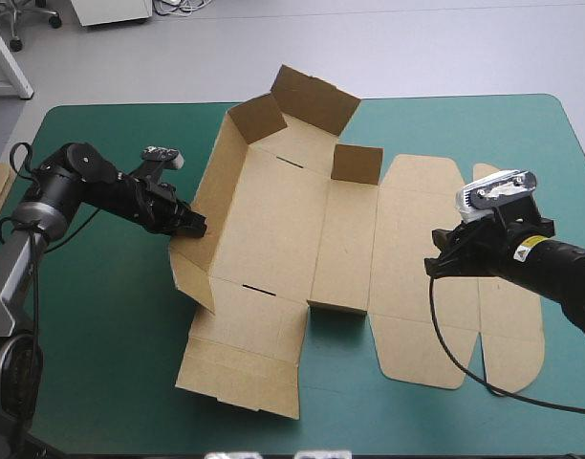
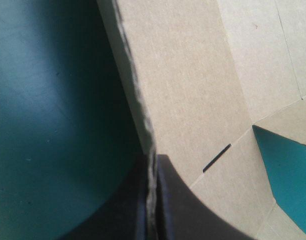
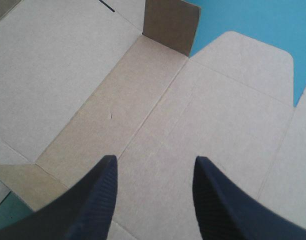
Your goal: Fold the box
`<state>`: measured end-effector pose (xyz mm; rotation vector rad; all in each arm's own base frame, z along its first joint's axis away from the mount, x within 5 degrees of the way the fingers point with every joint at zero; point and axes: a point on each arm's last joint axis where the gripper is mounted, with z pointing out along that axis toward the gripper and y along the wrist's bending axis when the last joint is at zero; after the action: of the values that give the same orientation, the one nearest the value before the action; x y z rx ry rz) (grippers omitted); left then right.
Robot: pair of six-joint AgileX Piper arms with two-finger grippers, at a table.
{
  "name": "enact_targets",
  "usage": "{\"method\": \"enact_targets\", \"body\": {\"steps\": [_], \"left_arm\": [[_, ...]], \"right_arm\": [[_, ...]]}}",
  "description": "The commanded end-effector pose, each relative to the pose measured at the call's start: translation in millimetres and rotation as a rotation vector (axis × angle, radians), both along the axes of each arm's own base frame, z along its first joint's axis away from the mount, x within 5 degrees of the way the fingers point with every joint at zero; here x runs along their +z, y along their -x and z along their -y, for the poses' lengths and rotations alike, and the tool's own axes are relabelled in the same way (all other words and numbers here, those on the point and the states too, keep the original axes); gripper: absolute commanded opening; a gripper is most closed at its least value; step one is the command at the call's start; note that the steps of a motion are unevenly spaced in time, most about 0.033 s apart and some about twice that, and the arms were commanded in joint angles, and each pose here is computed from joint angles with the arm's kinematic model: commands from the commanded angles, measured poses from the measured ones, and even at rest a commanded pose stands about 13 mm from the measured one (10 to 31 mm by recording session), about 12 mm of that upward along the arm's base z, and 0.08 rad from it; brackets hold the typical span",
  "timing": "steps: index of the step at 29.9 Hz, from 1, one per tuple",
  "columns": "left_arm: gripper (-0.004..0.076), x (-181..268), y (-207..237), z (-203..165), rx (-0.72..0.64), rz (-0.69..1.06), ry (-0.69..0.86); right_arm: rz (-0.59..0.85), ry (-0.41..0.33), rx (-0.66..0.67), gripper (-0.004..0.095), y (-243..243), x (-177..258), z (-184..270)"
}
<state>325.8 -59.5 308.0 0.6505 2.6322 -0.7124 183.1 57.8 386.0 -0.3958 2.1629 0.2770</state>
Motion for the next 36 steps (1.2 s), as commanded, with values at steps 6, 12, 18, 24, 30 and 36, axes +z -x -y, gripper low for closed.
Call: {"method": "enact_targets", "body": {"steps": [6,12,18,24,30,36], "left_arm": [[0.0013,46.6,5.5,3.8,-0.101,0.158,-0.059],[0.0013,79.9,1.3,2.4,-0.158,0.32,-0.102],[0.0013,102.5,1.0,2.6,-0.184,0.419,-0.155],[0.0013,115.9,5.2,17.7,-0.276,0.505,-0.393],[0.0013,120.2,8.6,58.2,-0.453,0.59,-0.454],[0.0013,127.5,12.3,102.8,-0.634,0.698,-0.469]], "right_arm": [[0.118,-0.042,-0.014,0.0439,-0.2,23.8,1.2],[0.135,-0.051,-0.016,0.0439,-0.5,27.0,1.0],[0.133,-0.051,-0.016,0.044,-2.2,27.4,0.6],[0.137,-0.06,-0.015,0.0438,-3.0,29.8,0.0],[0.134,-0.066,-0.014,0.0439,-2.8,29.8,-0.4],[0.119,-0.089,-0.007,0.0439,-1.9,29.4,-2.0]]}}
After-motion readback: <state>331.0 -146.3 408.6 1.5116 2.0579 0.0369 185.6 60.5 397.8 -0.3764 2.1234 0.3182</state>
